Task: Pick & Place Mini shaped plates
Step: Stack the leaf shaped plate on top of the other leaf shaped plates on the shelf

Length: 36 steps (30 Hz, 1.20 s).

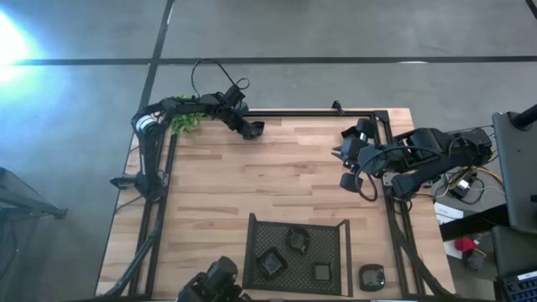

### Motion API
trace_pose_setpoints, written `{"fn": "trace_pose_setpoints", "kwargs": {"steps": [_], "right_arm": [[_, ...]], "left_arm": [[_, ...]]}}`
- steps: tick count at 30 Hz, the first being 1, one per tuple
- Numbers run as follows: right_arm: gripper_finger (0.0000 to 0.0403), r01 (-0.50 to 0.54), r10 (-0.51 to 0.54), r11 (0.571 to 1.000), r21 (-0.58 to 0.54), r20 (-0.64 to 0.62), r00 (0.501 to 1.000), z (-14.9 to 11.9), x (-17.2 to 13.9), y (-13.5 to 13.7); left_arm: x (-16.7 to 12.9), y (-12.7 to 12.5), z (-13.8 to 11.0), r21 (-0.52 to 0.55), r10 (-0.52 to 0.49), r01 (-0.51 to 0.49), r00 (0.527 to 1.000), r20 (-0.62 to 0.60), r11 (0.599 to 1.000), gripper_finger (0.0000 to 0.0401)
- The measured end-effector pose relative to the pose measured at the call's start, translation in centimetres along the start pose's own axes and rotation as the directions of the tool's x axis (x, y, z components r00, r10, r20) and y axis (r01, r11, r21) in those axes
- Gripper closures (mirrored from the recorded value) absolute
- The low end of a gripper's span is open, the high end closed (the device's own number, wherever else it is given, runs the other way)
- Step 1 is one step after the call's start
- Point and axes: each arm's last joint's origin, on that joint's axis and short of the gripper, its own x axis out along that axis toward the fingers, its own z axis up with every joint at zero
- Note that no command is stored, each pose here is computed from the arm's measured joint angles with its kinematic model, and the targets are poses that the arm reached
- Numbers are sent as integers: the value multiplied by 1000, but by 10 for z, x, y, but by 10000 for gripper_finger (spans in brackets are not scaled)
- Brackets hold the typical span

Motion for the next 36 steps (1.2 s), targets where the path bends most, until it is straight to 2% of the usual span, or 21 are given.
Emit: {"fn": "trace_pose_setpoints", "kwargs": {"steps": [4,9,14,21,26,29,33,36], "right_arm": [[350,0,0,1000,0,0,1000,0,0,0],[350,0,0,1000,0,0,1000,0,0,0],[350,0,0,1000,0,0,1000,0,0,0],[350,0,0,1000,-3,-1,1000,0,0,0],[350,0,0,1000,-4,-1,1000,0,0,0],[350,0,0,1000,-4,-2,1000,0,0,0],[350,0,0,1000,-5,-3,1000,0,0,0],[350,-1,1,1000,-16,-3,1000,0,0,0]], "left_arm": [[0,0,1,-20,18,-17,1000,12,1000,330],[-3,0,4,-19,48,-47,998,31,999,389],[-10,-2,7,-3,48,-48,998,49,999,399],[-55,-19,15,33,40,-46,985,169,998,401],[-94,-48,12,128,-6,-26,969,248,991,401],[-115,-75,5,203,-50,-7,960,274,979,401],[-135,-115,-5,337,-118,23,957,264,941,401],[-144,-145,-13,416,-126,11,960,250,909,401]]}}
